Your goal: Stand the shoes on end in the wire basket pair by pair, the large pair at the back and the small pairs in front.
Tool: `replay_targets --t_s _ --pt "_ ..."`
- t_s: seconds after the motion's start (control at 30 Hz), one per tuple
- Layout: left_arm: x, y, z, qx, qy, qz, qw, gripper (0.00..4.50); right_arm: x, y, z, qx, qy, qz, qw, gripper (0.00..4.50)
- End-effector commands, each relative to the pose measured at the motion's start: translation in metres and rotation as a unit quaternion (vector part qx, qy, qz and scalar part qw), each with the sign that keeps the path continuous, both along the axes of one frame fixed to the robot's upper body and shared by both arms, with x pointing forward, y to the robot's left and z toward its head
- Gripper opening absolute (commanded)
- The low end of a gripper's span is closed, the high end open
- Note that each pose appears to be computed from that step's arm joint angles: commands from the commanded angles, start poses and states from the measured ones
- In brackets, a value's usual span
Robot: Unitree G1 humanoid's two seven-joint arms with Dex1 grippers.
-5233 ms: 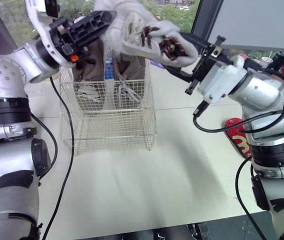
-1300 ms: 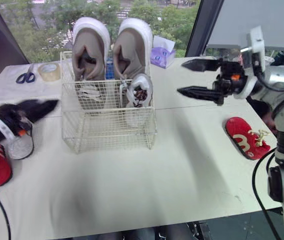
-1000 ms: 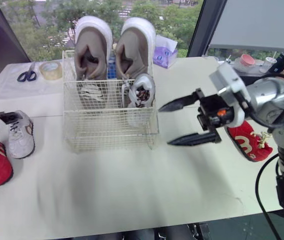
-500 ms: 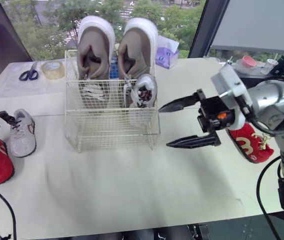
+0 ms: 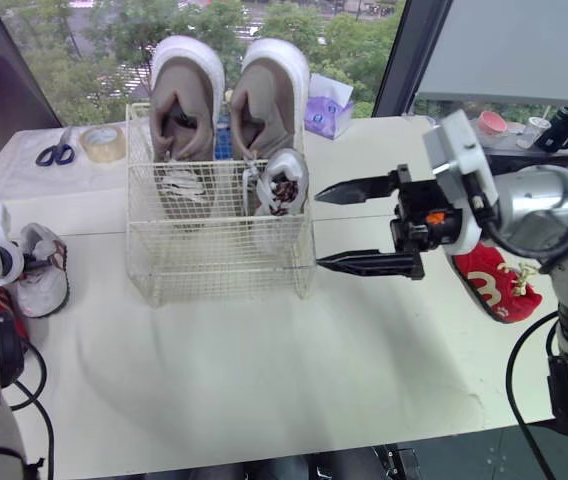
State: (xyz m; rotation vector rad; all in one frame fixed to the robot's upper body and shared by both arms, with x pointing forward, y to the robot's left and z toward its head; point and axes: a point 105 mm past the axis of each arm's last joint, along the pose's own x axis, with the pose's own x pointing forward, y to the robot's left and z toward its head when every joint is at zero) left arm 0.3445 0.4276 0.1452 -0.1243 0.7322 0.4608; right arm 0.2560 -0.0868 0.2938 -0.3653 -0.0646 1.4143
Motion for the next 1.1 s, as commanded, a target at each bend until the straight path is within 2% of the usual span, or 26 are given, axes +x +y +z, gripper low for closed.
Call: replay_targets --t_s 0.03,0.2,0.3,0.33,0.37,0.4,0.43,0.47,0.53,0.6,0.63,0.73,0.83,0.87,0.93,1.0,1.1 --pt "-0.005 0.005 0.015 -0.014 -0.010 0.016 1.000 0.03 -0.003 -0.001 0.009 0.009 -0.021 -0.001 1.000 4.50" --pt "-0.004 0.009 0.081 -0.048 -0.110 0.046 0.992 0.03 0.000 -0.004 0.005 -0.001 -0.005 0.014 1.000 4.50" --pt "-0.010 0.003 0.102 -0.082 -0.134 0.044 0.987 0.03 0.000 -0.006 0.002 -0.006 0.010 0.023 1.000 4.50" --pt "-0.015 0.001 0.116 -0.074 -0.149 0.036 0.985 0.03 -0.001 -0.008 0.001 0.002 0.034 0.029 0.999 4.50" --pt "-0.020 0.000 0.144 0.001 -0.196 0.019 0.980 0.03 -0.007 -0.009 -0.003 0.005 0.068 0.046 0.997 4.50" --pt "-0.028 -0.005 0.174 0.101 -0.261 0.013 0.960 0.03 -0.012 -0.009 -0.008 0.004 0.095 0.059 0.994 4.50" --pt "-0.042 -0.015 0.196 0.171 -0.323 0.024 0.930 0.03 -0.016 -0.008 -0.011 0.005 0.117 0.069 0.991 4.50" --pt "-0.052 -0.030 0.206 0.194 -0.367 0.025 0.909 0.03 -0.018 -0.008 -0.014 0.005 0.131 0.074 0.989 4.50" --pt "-0.058 -0.063 0.217 0.188 -0.446 -0.016 0.875 0.03 -0.015 -0.008 -0.015 0.007 0.141 0.069 0.988 4.50" --pt "-0.065 -0.111 0.234 0.100 -0.577 -0.088 0.806 0.03 -0.009 -0.007 -0.016 0.012 0.146 0.058 0.988 4.50" --pt "-0.077 -0.130 0.241 0.080 -0.638 -0.095 0.760 0.03 -0.006 -0.007 -0.019 0.009 0.148 0.054 0.988 4.50" --pt "-0.091 -0.185 0.228 0.100 -0.671 -0.134 0.722 0.03 -0.004 -0.010 -0.027 -0.007 0.170 0.052 0.984 4.50" --pt "-0.093 -0.212 0.225 0.132 -0.670 -0.180 0.708 0.03 -0.007 -0.012 -0.030 -0.014 0.196 0.059 0.979 4.50" --pt "-0.091 -0.219 0.224 0.162 -0.664 -0.197 0.703 0.03 -0.007 -0.012 -0.031 -0.014 0.202 0.060 0.977 4.50" --pt "-0.083 -0.236 0.217 0.170 -0.667 -0.232 0.687 0.03 -0.008 -0.012 -0.037 -0.023 0.215 0.064 0.974 4.50" --pt "-0.073 -0.257 0.205 0.157 -0.671 -0.270 0.673 0.03 -0.007 -0.015 -0.041 -0.028 0.228 0.057 0.971 4.50" --pt "-0.066 -0.272 0.185 0.163 -0.670 -0.285 0.665 0.03 -0.006 -0.022 -0.041 -0.029 0.237 0.038 0.970 4.50"
